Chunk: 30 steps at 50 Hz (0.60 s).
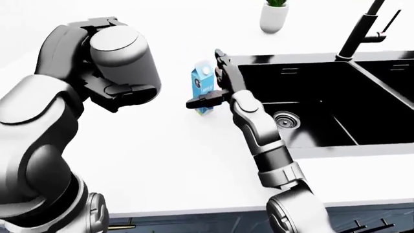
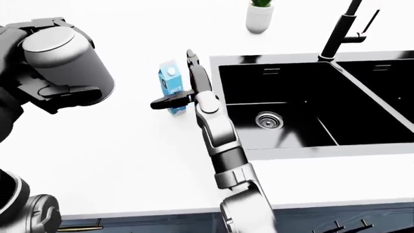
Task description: Move the drinks to the dining counter.
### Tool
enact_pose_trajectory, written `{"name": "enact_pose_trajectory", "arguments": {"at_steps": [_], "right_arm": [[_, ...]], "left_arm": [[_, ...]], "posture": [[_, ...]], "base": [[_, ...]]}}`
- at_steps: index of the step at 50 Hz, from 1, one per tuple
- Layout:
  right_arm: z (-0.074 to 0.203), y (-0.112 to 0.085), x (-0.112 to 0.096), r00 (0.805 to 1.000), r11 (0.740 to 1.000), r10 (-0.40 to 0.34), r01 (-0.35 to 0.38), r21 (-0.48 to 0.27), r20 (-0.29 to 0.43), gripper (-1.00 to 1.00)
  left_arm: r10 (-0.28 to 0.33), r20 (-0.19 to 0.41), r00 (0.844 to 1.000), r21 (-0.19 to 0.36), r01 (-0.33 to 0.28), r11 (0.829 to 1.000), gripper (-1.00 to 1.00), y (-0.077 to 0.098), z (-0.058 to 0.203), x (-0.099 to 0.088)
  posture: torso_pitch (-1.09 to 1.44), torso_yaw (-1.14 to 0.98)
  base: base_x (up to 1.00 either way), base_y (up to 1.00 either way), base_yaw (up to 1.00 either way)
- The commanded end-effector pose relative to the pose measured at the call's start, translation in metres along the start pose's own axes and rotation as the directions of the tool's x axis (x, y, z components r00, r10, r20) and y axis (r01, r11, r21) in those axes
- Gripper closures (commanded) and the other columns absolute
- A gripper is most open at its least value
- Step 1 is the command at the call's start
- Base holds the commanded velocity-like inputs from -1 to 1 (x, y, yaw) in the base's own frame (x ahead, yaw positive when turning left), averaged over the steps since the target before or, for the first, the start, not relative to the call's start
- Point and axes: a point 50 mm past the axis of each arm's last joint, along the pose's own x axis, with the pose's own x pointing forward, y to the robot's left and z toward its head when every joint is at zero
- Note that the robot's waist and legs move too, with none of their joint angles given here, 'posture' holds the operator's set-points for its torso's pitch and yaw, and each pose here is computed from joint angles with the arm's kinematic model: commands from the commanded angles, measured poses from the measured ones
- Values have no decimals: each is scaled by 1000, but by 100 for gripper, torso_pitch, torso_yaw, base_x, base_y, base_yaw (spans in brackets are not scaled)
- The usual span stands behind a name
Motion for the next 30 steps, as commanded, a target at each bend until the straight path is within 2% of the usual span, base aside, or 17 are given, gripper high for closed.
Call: {"name": "enact_pose_trajectory", "arguments": {"at_steps": [1,12,18,24,30], "right_arm": [[18,-2,-5,997,1000,13,-13,-3,75,-100],[40,-19,-28,995,999,39,-36,-34,96,-100],[56,-24,-33,992,999,40,-36,-39,119,-100],[83,-35,-37,988,999,5,2,-45,152,-100],[97,-36,-41,985,999,8,-1,-37,174,-100]], "left_arm": [[62,115,991,6,-63,998,100,8,18,-2],[82,54,995,10,-82,997,100,3,-5,39],[83,21,996,14,-83,996,100,-1,-17,52],[78,-8,997,18,-78,997,100,-6,-32,64],[84,-41,996,19,-83,996,100,-11,-49,81]], "posture": [[0,0],[0,0],[0,0],[0,0],[0,0]], "base": [[0,0,0],[0,0,0],[0,0,0],[0,0,0],[0,0,0]]}}
